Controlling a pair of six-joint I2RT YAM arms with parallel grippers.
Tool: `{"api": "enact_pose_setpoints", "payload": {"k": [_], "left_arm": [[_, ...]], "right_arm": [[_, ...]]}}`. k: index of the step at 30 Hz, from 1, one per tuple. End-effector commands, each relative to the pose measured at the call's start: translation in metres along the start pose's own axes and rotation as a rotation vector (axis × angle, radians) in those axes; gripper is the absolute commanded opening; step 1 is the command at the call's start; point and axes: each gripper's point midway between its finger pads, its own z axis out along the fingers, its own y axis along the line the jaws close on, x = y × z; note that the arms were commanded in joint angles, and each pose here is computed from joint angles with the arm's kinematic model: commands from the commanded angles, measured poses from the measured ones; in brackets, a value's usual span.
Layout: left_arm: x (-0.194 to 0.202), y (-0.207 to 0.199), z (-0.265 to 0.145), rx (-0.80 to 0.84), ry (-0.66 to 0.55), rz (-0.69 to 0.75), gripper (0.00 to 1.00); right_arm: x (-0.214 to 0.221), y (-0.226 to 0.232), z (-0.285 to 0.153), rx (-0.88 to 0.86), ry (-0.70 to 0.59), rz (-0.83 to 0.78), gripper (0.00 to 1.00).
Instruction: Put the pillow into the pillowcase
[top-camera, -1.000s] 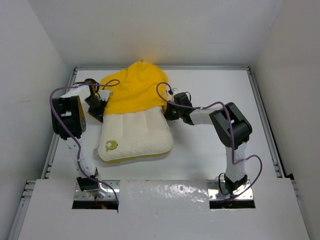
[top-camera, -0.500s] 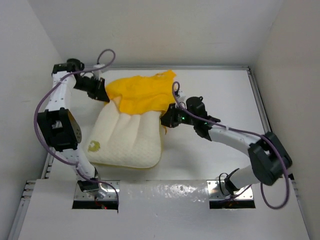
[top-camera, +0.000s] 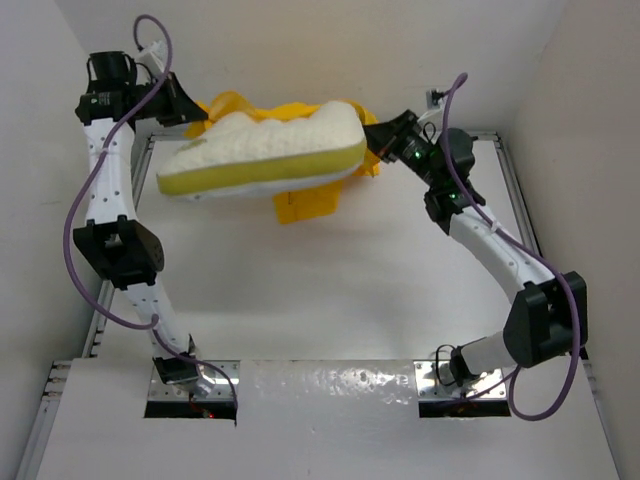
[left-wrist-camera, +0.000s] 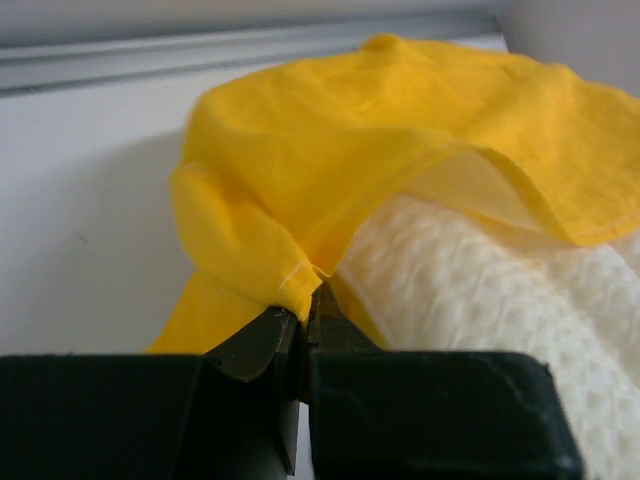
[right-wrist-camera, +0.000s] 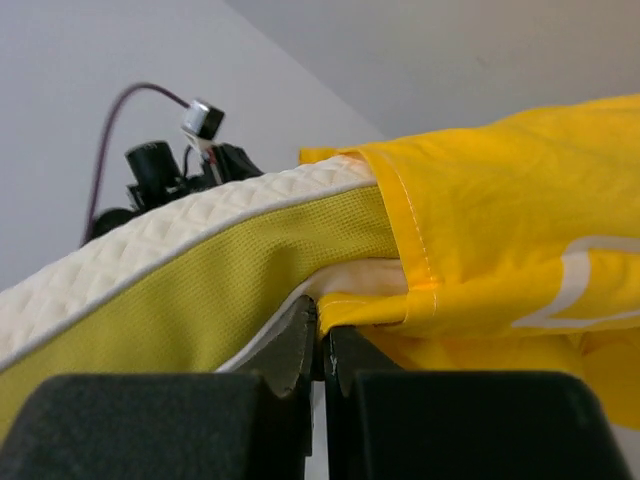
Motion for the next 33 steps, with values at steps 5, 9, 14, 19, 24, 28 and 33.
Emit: {"api": "enact_pose_setpoints", "payload": {"k": [5, 9, 14, 19, 24, 28, 33], "left_arm": [[-0.134, -0.015, -0.073, -0.082, -0.473, -0.067, 0.0], [-0.143, -0.04, -0.077, 0.041, -0.493, -0.129, 0.0], [-0.122, -0.035, -0.071, 0.014, -0.431, -0.169, 0.0], [-0.185, -0.118, -0.134, 0.206, -0.648, 0.072, 0.0], [-0.197, -0.147, -0.169, 0.187, -0.746, 0.188, 0.0], [-0.204, -0.121, -0.165, 0.165, -0.768, 0.125, 0.0], [-0.205, -0.138, -0.19, 0.078, -0.828, 0.191, 0.0]], "right_arm": [[-0.12, 0.14, -0.01, -0.257, -0.289, -0.13, 0.0], [-0.152, 0.145, -0.015, -0.236, -0.37, -0.124, 0.0], [-0.129, 0.096, -0.011, -0.138, -0.296, 0.001, 0.0], [-0.182, 0.145, -0.001, -0.083, -0.334, -0.253, 0.0], [-0.174, 0.162, -0.026, -0.088, -0.342, -0.278, 0.0], [-0.182, 0.159, -0.03, -0.055, -0.399, -0.308, 0.0], [-0.21, 0.202, -0.02, -0.066, -0.356, -0.39, 0.0]]}}
